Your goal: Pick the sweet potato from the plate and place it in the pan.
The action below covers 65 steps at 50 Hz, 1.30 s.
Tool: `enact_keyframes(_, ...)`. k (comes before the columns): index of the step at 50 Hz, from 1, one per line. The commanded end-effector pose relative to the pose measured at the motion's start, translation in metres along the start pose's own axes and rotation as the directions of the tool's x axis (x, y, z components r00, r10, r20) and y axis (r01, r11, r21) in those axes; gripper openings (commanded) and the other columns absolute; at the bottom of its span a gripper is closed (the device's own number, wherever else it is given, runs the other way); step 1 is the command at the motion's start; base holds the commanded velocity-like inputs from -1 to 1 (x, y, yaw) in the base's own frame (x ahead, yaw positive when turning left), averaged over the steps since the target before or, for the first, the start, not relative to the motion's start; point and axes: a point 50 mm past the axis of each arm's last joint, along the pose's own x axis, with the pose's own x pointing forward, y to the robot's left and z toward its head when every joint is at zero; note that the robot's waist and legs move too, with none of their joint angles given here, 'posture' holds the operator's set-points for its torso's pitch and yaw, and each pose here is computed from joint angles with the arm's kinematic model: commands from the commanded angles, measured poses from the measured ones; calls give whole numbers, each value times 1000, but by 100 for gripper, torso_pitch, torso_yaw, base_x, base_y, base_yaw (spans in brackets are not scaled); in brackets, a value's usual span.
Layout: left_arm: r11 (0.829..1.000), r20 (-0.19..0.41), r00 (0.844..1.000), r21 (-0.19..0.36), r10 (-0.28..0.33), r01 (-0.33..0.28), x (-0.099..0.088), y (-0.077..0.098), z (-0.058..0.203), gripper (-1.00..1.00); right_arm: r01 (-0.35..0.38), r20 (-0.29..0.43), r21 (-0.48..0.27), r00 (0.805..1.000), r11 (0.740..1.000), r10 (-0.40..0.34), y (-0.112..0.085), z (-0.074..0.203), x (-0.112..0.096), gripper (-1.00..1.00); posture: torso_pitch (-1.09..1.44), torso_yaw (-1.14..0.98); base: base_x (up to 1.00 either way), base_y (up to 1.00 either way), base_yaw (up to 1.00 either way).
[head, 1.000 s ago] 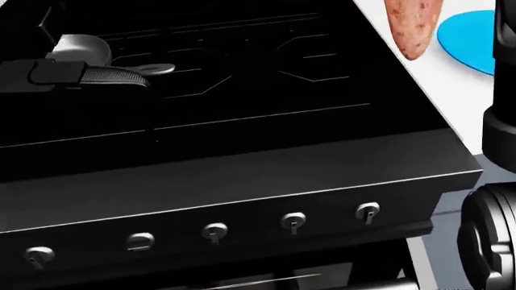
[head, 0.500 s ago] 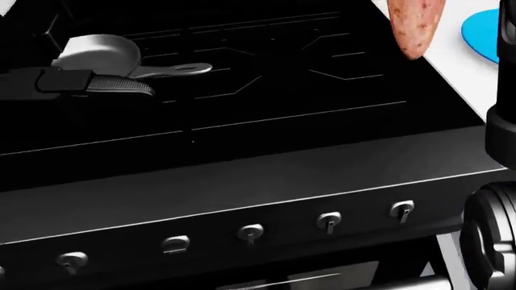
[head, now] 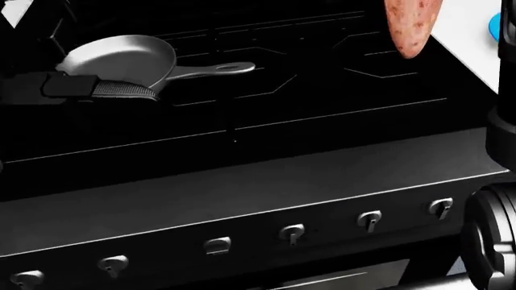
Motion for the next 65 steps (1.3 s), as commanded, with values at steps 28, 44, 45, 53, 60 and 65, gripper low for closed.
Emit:
enact_keyframes(28,1000,89,996,-9,28,-28,-1,3,17,100,26,104,-16,994,1000,-24,-5,22,-14,-100,0,0,0,22,0)
enact_keyframes(44,1000,88,996,-9,29,-28,-1,1,16,100,24,104,-14,994,1000,-23,-5,19,-14,-100,0,0,0,22,0)
enact_keyframes(45,1000,89,996,-9,28,-27,-2,1,17,100,25,104,-14,994,1000,-23,-5,19,-15,-100,0,0,0,22,0)
enact_keyframes(53,1000,89,996,-9,23,-22,-2,0,18,100,29,105,-12,994,1000,-28,-6,20,-17,-100,0,0,0,21,0)
enact_keyframes(60,1000,88,996,-6,25,-25,-2,2,17,100,24,105,-15,994,1000,-23,-4,21,-15,-100,0,0,0,22,0)
enact_keyframes(65,1000,90,996,-7,25,-25,-1,1,19,100,25,108,-13,994,1000,-24,-5,23,-16,-100,0,0,0,22,0)
